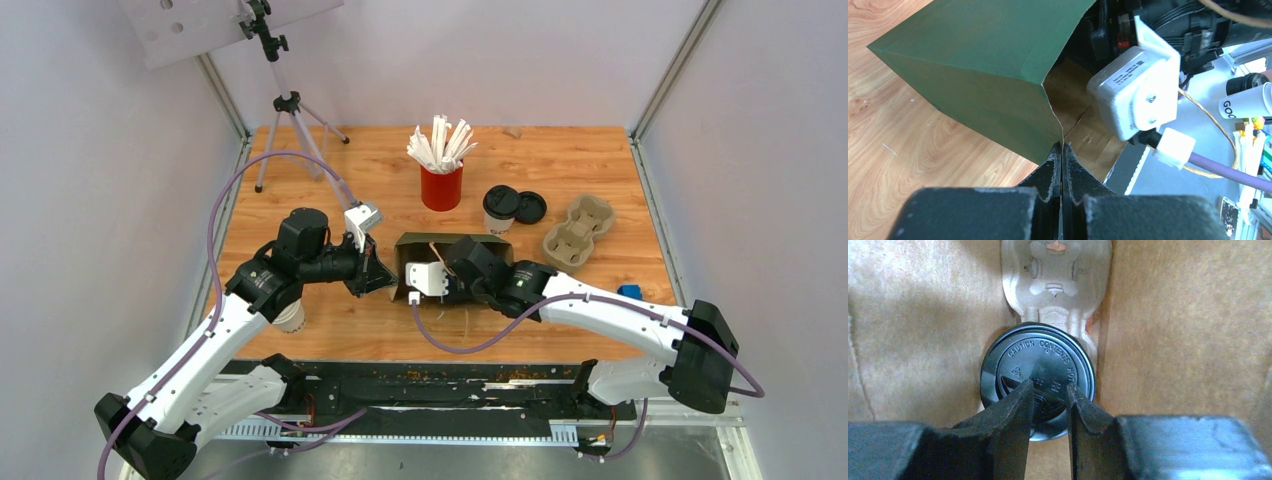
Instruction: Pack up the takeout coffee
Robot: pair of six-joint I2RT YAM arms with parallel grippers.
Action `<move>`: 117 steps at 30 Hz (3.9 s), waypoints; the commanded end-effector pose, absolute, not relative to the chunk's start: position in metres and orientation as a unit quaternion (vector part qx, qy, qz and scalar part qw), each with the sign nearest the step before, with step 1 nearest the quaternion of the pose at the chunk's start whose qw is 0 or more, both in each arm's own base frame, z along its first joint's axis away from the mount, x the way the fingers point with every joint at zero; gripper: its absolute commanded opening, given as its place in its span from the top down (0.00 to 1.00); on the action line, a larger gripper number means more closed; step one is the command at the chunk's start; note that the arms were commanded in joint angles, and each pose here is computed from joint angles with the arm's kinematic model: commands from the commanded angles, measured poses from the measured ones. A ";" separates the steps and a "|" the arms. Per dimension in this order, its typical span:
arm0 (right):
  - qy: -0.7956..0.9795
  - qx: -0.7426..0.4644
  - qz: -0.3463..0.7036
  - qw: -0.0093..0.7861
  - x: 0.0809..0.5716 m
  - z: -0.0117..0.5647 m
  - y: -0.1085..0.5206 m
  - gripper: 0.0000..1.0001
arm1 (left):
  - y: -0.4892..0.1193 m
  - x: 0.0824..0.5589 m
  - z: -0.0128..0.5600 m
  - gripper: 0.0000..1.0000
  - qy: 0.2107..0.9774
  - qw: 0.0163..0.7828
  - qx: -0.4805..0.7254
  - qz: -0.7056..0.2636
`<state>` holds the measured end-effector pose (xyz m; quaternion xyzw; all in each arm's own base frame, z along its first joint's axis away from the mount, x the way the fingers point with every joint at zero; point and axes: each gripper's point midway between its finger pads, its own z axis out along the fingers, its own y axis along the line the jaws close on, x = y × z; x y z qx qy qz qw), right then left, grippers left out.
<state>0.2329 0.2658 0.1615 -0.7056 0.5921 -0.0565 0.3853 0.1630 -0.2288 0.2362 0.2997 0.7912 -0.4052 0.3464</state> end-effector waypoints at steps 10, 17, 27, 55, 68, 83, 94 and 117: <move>0.623 -0.640 -0.084 0.442 0.256 0.156 0.254 0.69 | -0.235 0.158 0.243 1.00 0.770 0.352 0.320 -0.426; 0.640 -0.610 -0.077 0.460 0.260 0.160 0.248 0.69 | -0.236 0.157 0.244 1.00 0.766 0.352 0.324 -0.430; 0.662 -0.588 -0.087 0.456 0.266 0.151 0.239 0.69 | -0.236 0.156 0.244 1.00 0.763 0.352 0.326 -0.433; 0.686 -0.553 -0.096 0.463 0.278 0.145 0.231 0.67 | -0.237 0.156 0.243 1.00 0.763 0.350 0.326 -0.435; 0.679 -0.558 -0.074 0.471 0.273 0.157 0.233 0.67 | -0.238 0.157 0.241 1.00 0.767 0.347 0.324 -0.432; 0.672 -0.573 -0.033 0.468 0.252 0.171 0.229 0.65 | -0.238 0.160 0.240 1.00 0.770 0.346 0.322 -0.430; 0.663 -0.577 -0.003 0.477 0.241 0.209 0.232 0.64 | -0.240 0.161 0.247 1.00 0.765 0.352 0.316 -0.436; 0.641 -0.560 0.037 0.524 0.232 0.267 0.236 0.63 | -0.250 0.163 0.266 1.00 0.761 0.346 0.284 -0.469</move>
